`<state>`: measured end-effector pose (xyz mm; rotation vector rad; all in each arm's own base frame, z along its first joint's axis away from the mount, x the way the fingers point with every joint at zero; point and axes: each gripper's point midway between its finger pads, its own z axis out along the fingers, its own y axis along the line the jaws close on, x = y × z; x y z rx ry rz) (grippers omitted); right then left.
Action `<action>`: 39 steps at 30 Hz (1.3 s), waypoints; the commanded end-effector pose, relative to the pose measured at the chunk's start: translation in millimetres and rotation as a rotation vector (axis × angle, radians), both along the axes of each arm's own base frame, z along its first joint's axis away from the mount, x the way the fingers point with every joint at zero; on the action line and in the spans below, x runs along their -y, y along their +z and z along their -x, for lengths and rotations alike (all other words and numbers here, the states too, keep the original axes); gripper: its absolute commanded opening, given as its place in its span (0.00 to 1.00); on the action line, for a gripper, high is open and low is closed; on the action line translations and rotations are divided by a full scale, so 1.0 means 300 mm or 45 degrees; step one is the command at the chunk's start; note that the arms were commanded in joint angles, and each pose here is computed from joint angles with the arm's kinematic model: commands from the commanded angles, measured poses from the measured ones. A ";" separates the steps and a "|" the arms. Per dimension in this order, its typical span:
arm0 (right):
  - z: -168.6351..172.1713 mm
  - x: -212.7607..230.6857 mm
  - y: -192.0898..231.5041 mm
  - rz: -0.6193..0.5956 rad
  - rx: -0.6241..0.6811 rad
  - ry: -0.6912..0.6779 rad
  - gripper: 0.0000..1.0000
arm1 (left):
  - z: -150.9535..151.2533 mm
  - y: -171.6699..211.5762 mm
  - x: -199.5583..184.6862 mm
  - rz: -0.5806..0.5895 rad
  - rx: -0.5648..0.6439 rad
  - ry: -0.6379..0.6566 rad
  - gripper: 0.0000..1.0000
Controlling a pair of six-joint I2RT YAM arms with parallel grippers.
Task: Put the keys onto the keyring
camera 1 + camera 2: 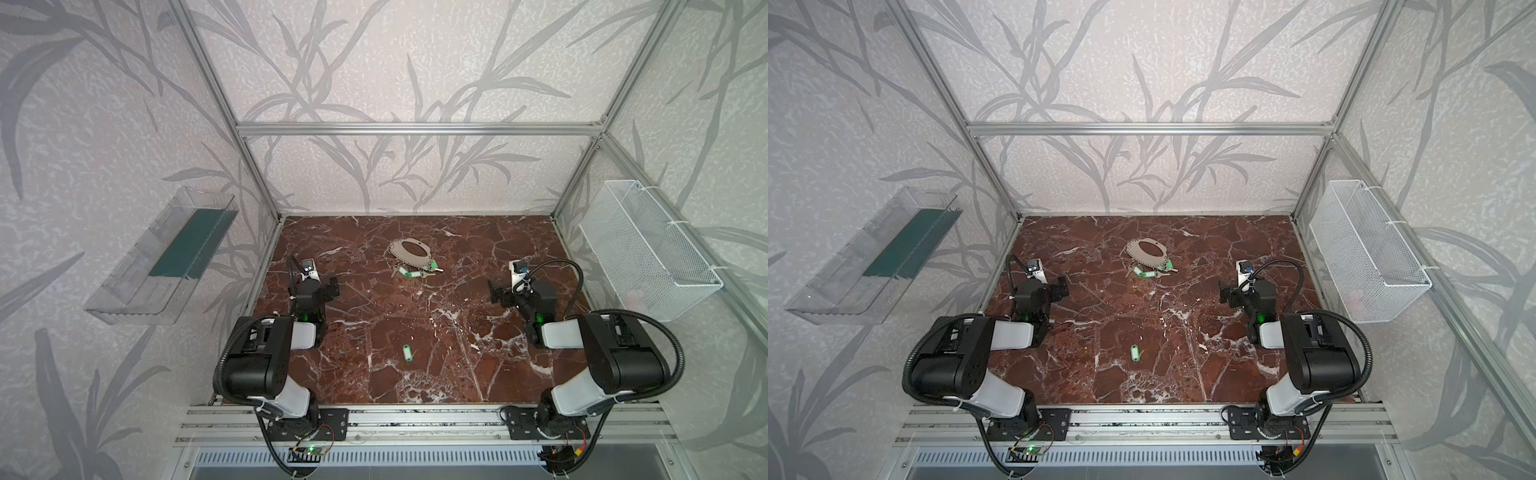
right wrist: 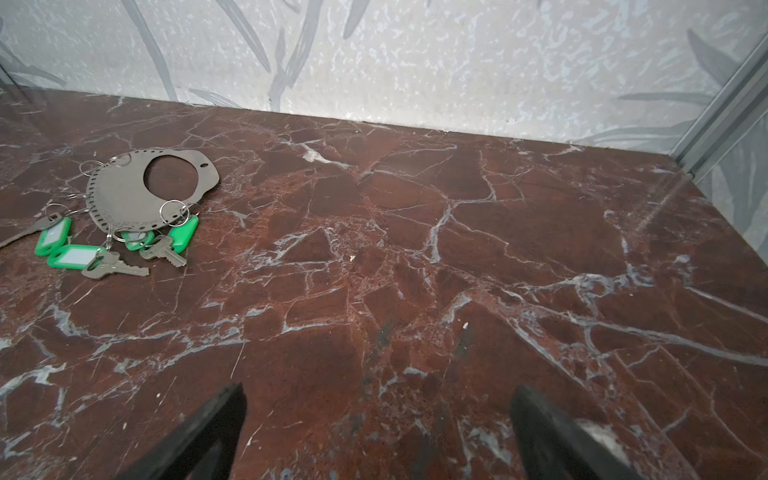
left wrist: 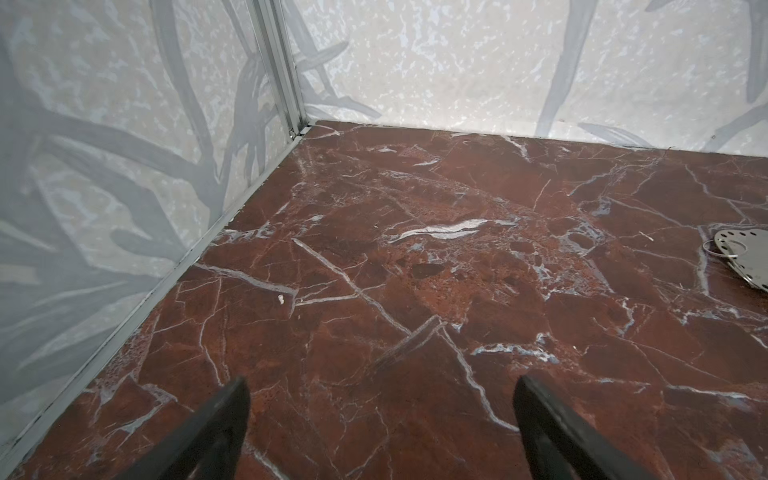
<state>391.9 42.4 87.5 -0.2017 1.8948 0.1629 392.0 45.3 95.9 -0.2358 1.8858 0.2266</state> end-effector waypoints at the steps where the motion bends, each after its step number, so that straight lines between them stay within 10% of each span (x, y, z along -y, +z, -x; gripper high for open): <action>1: -0.012 -0.006 0.024 -0.005 0.033 0.010 1.00 | -0.001 0.001 -0.003 -0.004 0.009 0.000 0.99; 39: 0.002 0.072 0.055 0.006 0.075 -0.186 1.00 | 0.009 0.048 -0.011 -0.008 0.019 0.019 0.99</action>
